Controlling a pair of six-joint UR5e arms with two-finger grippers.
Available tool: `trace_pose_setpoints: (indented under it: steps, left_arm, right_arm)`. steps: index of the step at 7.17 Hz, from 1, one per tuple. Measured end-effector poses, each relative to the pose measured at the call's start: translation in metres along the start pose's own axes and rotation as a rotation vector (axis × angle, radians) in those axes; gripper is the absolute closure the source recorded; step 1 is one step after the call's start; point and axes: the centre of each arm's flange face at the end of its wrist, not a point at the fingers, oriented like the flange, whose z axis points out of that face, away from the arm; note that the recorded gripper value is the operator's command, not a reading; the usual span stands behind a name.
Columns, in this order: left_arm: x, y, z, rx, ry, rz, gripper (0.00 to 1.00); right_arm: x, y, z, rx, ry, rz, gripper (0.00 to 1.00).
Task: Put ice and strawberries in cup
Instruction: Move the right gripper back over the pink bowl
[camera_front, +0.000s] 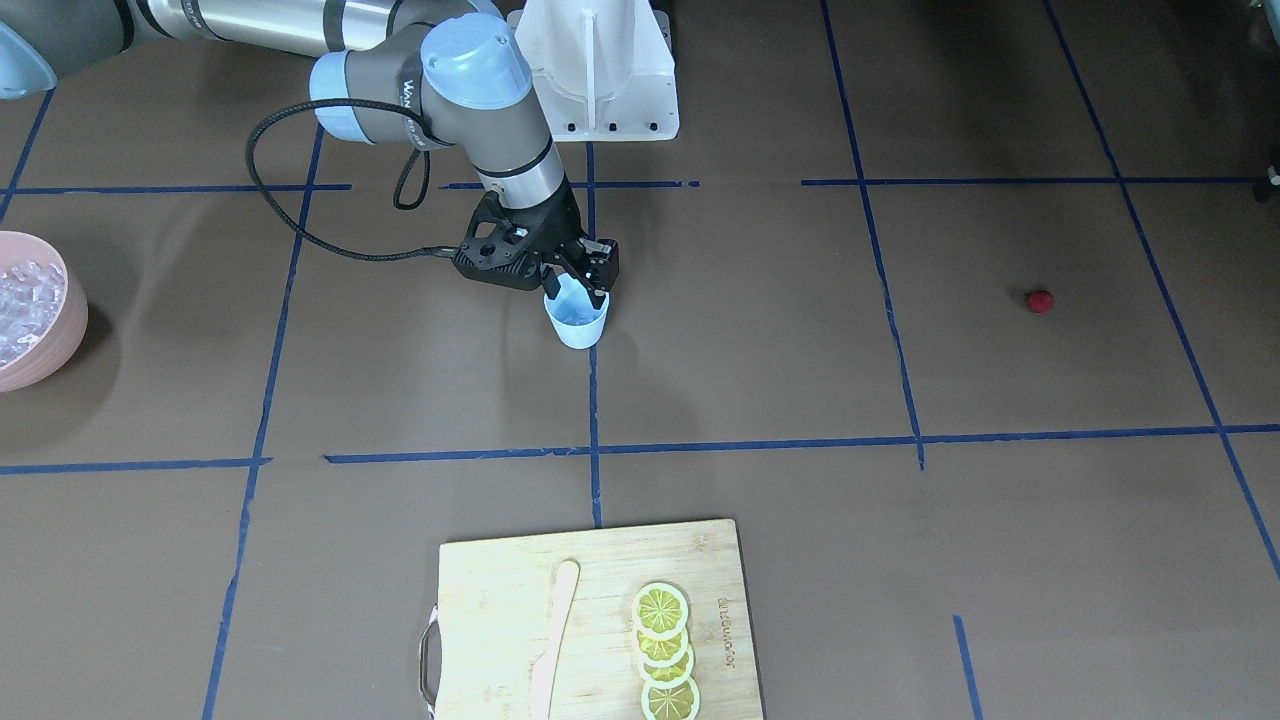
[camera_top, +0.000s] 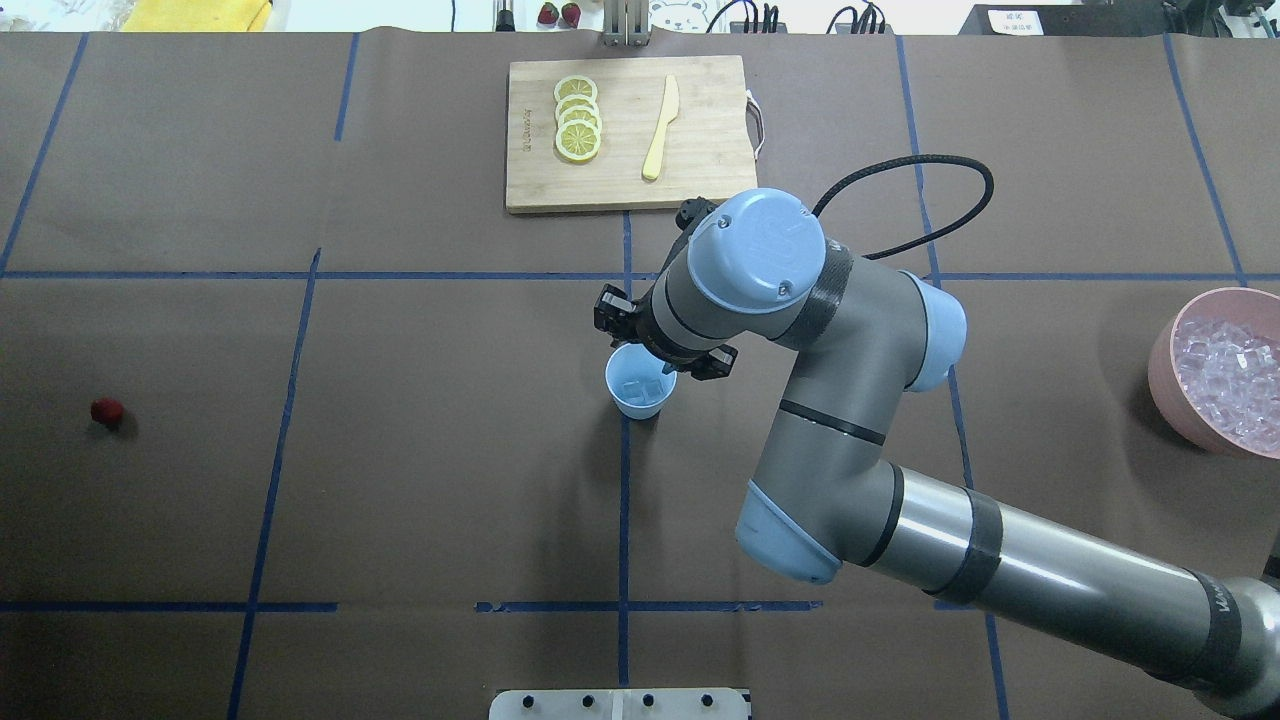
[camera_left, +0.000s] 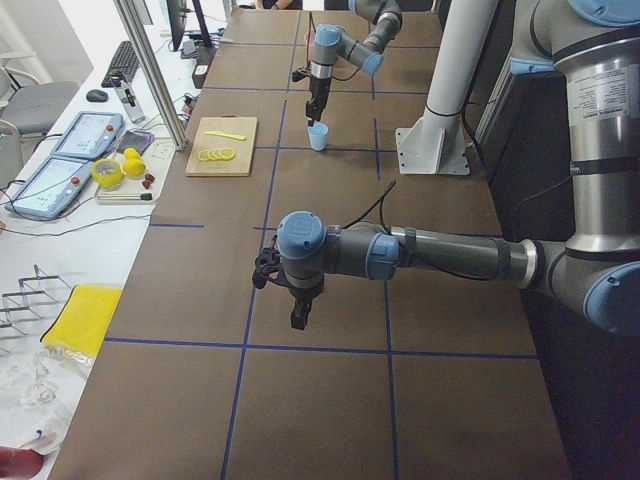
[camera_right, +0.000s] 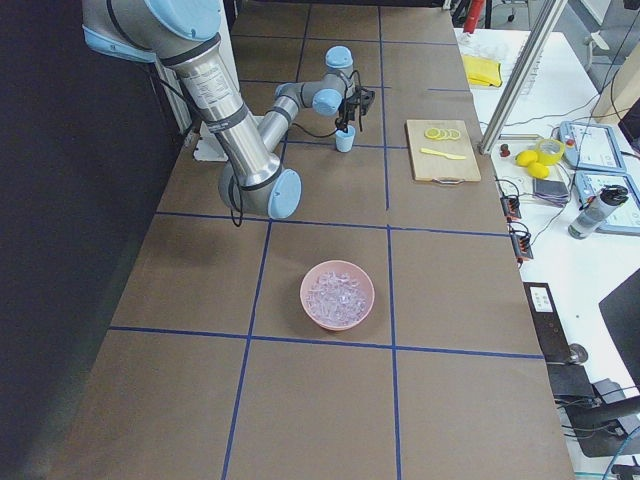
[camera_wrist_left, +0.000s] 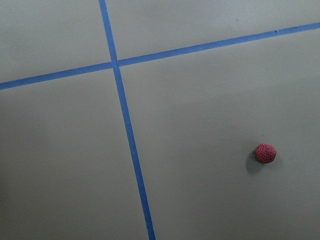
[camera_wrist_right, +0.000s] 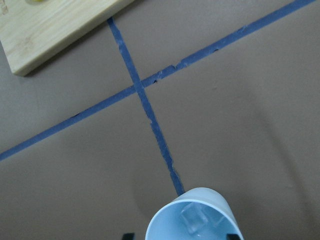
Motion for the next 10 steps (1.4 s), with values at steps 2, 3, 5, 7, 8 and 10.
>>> trace_pose_setpoints:
  steps: [2, 3, 5, 7, 8, 10]
  left_arm:
    - [-0.001, 0.001, 0.001, -0.003, 0.001, -0.002, 0.0]
    - [-0.002, 0.002, 0.003, -0.006, 0.001, -0.005, 0.0]
    - [-0.004, 0.002, 0.005, -0.01, 0.001, -0.009, 0.0]
    - [-0.005, 0.003, 0.005, -0.011, 0.001, -0.01, 0.0]
    - [-0.005, 0.003, 0.006, -0.012, 0.002, -0.011, 0.0]
    - [-0.007, 0.008, 0.007, -0.017, 0.002, -0.017, 0.0]
  right_arm:
    - [0.053, -0.036, -0.045, -0.013, -0.016, 0.013, 0.01]
    - [0.091, -0.069, -0.072, -0.043, -0.008, 0.001, 0.01]
    - [0.183, -0.129, -0.109, -0.073, 0.037, -0.118, 0.01]
    - [0.28, -0.18, -0.14, -0.071, 0.093, -0.267, 0.01]
    - [0.323, -0.201, -0.152, -0.068, 0.123, -0.329, 0.01]
    - [0.4, -0.236, -0.165, -0.06, 0.186, -0.38, 0.01]
